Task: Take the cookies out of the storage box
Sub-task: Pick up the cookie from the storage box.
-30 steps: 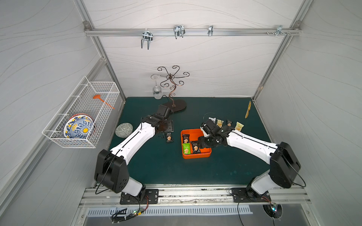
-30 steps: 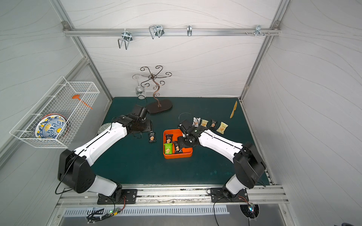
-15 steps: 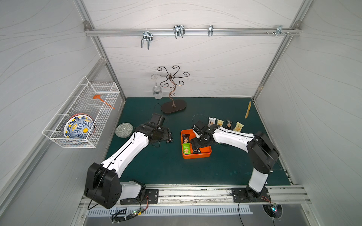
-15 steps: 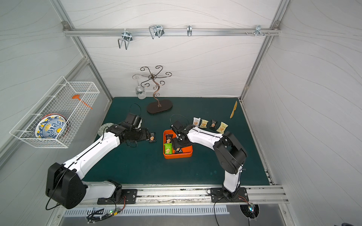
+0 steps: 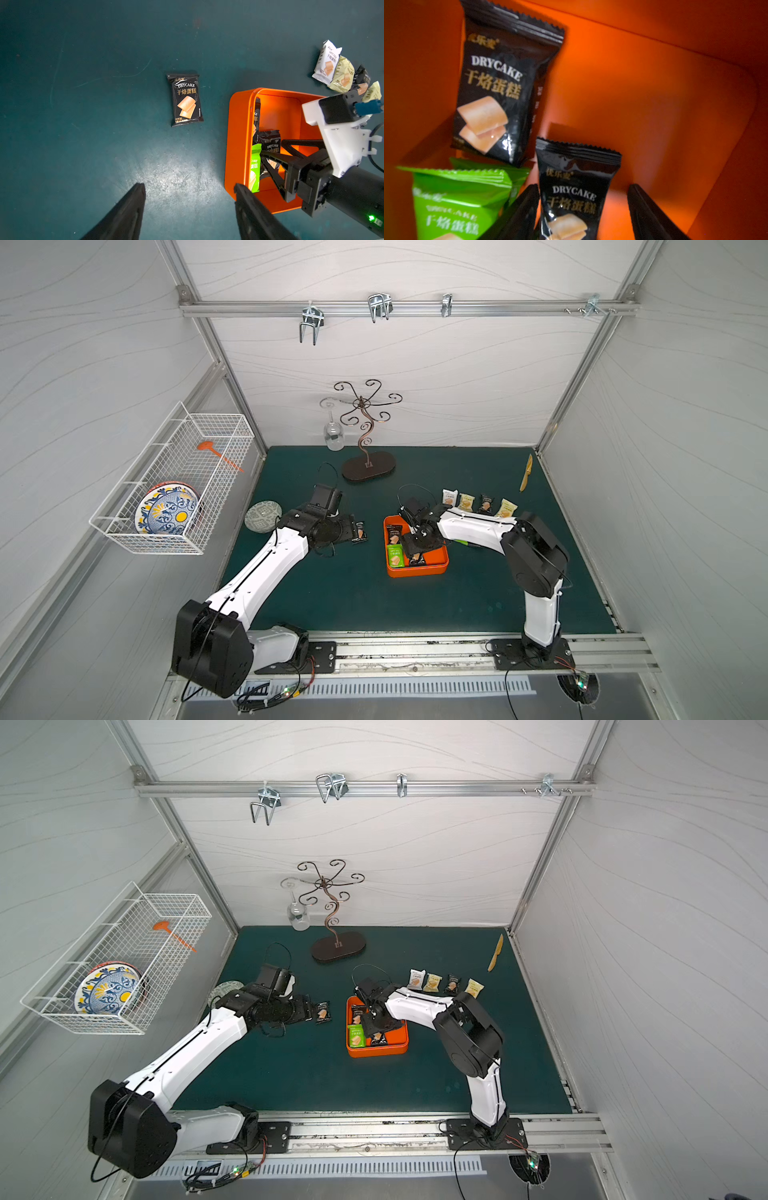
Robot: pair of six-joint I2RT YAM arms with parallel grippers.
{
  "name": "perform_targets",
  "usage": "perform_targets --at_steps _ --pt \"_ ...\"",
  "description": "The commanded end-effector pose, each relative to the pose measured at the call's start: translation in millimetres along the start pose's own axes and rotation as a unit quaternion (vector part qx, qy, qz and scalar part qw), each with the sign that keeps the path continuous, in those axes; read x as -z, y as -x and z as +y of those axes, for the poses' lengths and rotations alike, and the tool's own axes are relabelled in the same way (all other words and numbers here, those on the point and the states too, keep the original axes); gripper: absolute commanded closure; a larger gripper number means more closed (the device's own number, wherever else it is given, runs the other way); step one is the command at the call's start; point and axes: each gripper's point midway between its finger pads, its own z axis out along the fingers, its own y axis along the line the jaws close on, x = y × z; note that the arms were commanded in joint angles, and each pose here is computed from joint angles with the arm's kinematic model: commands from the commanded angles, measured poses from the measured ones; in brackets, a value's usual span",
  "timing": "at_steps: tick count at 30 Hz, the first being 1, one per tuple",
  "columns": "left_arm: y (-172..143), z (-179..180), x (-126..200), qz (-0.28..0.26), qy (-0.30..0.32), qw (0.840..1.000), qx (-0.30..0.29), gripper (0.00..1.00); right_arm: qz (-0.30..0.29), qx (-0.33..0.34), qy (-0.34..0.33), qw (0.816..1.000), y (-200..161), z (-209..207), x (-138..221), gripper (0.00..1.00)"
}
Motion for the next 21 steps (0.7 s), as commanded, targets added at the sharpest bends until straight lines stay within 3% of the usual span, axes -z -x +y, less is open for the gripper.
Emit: perform_targets --at_steps 1,8,21 --pt "7.8 -4.8 5.1 -0.017 -0.019 1.000 0.000 0.28 0.017 0.000 -0.023 1.000 -5.5 -3.8 -7.8 0.30" --pt "6.4 -1.1 4.6 -0.016 -0.017 1.000 0.000 0.28 0.024 -0.008 -0.027 0.999 -4.8 -2.6 -16.3 0.33" --pt "5.6 3.2 6.7 -0.019 -0.017 1.000 0.006 0.28 0.009 -0.020 -0.026 0.999 2.3 -2.2 -0.6 0.51"
